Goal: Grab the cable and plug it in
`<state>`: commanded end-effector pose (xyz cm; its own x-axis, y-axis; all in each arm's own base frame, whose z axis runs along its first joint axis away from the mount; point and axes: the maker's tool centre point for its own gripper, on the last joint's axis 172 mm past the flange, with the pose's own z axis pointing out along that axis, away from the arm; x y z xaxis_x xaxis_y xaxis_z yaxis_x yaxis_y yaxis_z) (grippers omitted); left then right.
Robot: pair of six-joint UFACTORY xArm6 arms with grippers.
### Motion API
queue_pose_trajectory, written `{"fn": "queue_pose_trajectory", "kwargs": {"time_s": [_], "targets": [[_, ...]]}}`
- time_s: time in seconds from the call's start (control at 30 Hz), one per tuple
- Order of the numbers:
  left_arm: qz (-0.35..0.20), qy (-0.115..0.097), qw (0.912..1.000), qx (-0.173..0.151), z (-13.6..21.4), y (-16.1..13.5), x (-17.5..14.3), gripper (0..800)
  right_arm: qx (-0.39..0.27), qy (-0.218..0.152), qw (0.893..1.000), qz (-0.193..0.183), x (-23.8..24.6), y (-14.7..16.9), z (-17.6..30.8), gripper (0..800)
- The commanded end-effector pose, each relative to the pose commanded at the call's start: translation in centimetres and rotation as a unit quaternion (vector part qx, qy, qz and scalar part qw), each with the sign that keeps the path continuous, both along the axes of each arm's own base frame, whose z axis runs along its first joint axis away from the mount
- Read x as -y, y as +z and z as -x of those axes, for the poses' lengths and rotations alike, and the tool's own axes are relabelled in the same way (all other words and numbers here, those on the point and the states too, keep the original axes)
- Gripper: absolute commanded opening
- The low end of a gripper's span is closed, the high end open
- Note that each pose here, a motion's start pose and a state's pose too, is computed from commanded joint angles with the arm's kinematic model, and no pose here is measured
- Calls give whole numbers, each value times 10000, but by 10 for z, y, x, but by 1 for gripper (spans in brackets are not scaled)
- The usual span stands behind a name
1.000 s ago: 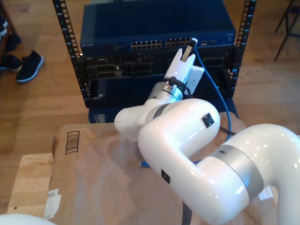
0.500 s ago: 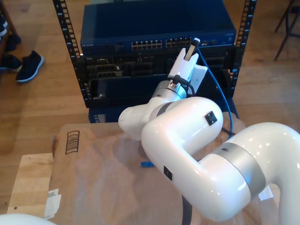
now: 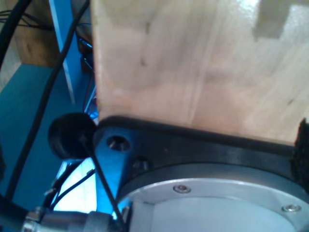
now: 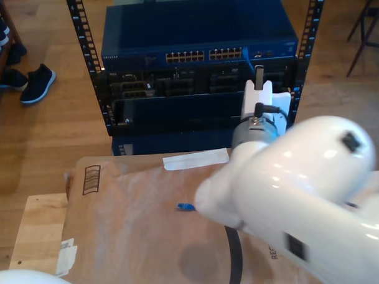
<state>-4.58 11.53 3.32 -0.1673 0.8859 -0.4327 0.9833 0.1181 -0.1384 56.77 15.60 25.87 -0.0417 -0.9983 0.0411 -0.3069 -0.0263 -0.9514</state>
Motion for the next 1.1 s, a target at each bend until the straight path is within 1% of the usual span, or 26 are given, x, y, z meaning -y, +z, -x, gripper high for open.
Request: {"fn": "queue_pose_trajectory", "kwargs": {"time_s": [0.03, 0.07, 0.13, 0.17, 0.27, 0.3, 0.37, 0.4, 0.47, 0.53, 0.57, 0.6, 0.63, 0.67, 0.7, 0.73, 0.77, 0.8, 0.83, 0.87, 0.9, 0.97, 1.1], "targets": [[-1, 6, 10000, 4, 0, 0, 0, 800, -100, 197, 9998, 0, 0, 6, 1, 594], [0, 0, 10000, 0, 0, 0, 0, 800, -192, 413, 9989, 85, 4, 9, 5, 597], [-1, 6, 10000, 4, 0, 0, 0, 800, -452, 875, 9945, 353, 15, 9, 16, 606], [-1, 6, 10000, 4, 0, 0, 0, 800, -636, 1082, 9908, 499, 22, 6, 22, 610], [-1, 6, 10000, 4, 0, 0, 0, 800, -1271, 1423, 9773, 924, 58, -10, 40, 611], [-1, 6, 10000, 4, 0, 0, 0, 800, -1488, 1501, 9710, 1116, 73, -14, 44, 611], [-1, 6, 10000, 4, 0, 0, 0, 800, -1970, 1631, 9540, 1562, 104, -22, 53, 611], [0, 0, 10000, 0, 0, 0, 0, 800, -2145, 1710, 9446, 1801, 113, -22, 57, 612], [-1, 6, 10000, 4, 0, 0, 0, 800, -2312, 1804, 9295, 2236, 127, -15, 61, 611], [0, 0, 10000, 0, 0, 0, 0, 800, -2628, 1762, 9164, 2453, 152, -23, 69, 611], [-1, 6, 10000, 4, 0, 0, 0, 800, -2829, 1688, 9103, 2508, 172, -30, 74, 611], [-1, 6, 10000, 4, 0, 0, 0, 800, -3050, 1651, 9018, 2580, 192, -37, 82, 611], [-1, 6, 10000, 4, 0, 0, 0, 800, -3314, 1655, 8906, 2640, 209, -44, 94, 614], [0, 0, 10000, 0, 0, 0, 0, 800, -3611, 1647, 8792, 2637, 225, -49, 110, 637], [8, 0, 10000, 1, 0, 0, 0, 800, -3971, 1610, 8670, 2544, 244, -56, 130, 674], [0, 0, 10000, 0, 0, 0, 0, 800, -4368, 1590, 8528, 2380, 261, -66, 154, 720], [-8, 6, 10000, 4, 0, 0, 0, 800, -4641, 1646, 8410, 2241, 272, -73, 174, 767], [-1, 6, 10000, 4, 0, 0, 0, 800, -4785, 1760, 8323, 2175, 281, -75, 189, 796], [0, 0, 10000, 0, 0, 0, 0, 800, -4851, 1912, 8262, 2135, 286, -73, 203, 796], [7, 6, 10000, 5, 0, 0, 0, 800, -4913, 2024, 8234, 1992, 292, -72, 221, 796], [-1, 6, 10000, 4, 0, 0, 0, 800, -4981, 2049, 8232, 1795, 303, -75, 242, 797], [-1, 6, 10000, 4, 0, 0, 0, 800, -5048, 1907, 8282, 1515, 332, -73, 281, 797], [-1, 6, 10000, 4, 0, 0, 0, 800, -5272, 1563, 8276, 1133, 375, -73, 347, 797]]}}
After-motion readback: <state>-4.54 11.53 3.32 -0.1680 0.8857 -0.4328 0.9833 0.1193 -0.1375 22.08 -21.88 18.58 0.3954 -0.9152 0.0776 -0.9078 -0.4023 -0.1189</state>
